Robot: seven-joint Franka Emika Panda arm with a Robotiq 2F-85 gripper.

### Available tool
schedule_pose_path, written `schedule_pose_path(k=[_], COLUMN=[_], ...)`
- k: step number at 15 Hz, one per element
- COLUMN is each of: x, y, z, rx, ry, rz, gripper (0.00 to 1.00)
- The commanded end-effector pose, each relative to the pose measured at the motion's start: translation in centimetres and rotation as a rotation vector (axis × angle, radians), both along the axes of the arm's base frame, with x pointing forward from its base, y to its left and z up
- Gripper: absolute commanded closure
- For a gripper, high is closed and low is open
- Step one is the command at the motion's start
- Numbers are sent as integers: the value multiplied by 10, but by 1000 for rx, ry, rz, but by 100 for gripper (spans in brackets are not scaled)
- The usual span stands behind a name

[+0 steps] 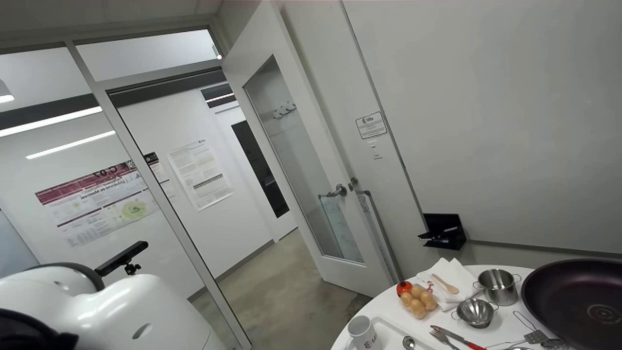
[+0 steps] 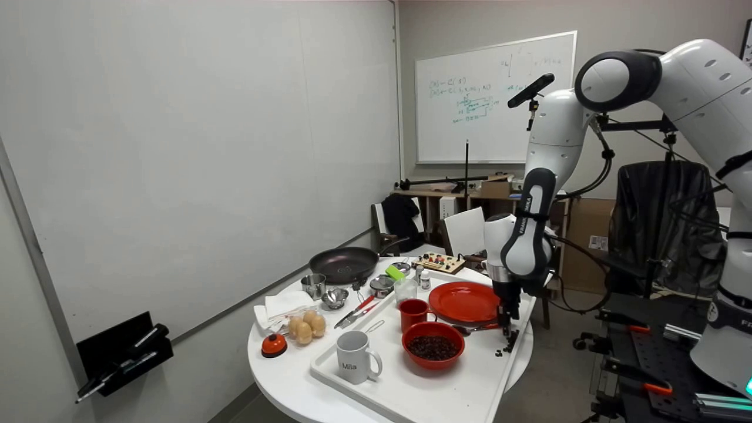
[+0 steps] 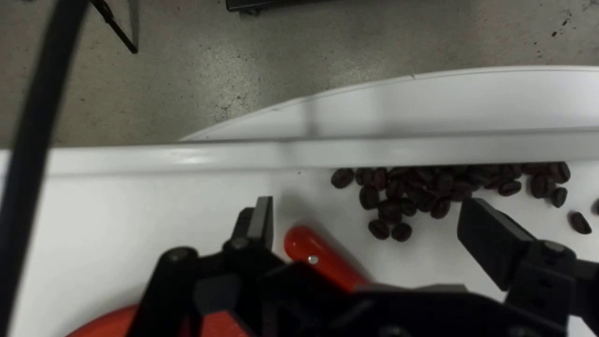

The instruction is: Use the spoon to stir the contents in the red bowl

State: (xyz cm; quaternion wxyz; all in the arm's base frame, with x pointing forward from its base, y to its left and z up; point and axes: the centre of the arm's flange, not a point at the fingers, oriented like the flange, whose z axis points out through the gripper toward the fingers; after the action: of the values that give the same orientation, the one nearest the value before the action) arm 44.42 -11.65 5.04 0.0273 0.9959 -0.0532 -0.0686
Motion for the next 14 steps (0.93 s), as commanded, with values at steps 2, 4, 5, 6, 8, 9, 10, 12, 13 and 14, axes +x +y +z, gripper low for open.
schedule_pose_path(k=[2,4,5,6,8,9,10,12,13,14], x=[1,-2,-3,-3,-3,-2,-3,-1,0,1], y=[-10,-13,-13,-13,-14,-15,-16,-21,-24,-27], z=[-23,-26,-28,-28,-26,-24,-22,-19,-17,-15], rx=[5,6,6,5,5,6,4,1,-1,-4], ry=[13,18,21,21,16,13,9,3,0,-5], rz=[28,27,27,26,25,25,23,16,12,7], gripper=[0,0,0,0,0,0,0,0,0,0])
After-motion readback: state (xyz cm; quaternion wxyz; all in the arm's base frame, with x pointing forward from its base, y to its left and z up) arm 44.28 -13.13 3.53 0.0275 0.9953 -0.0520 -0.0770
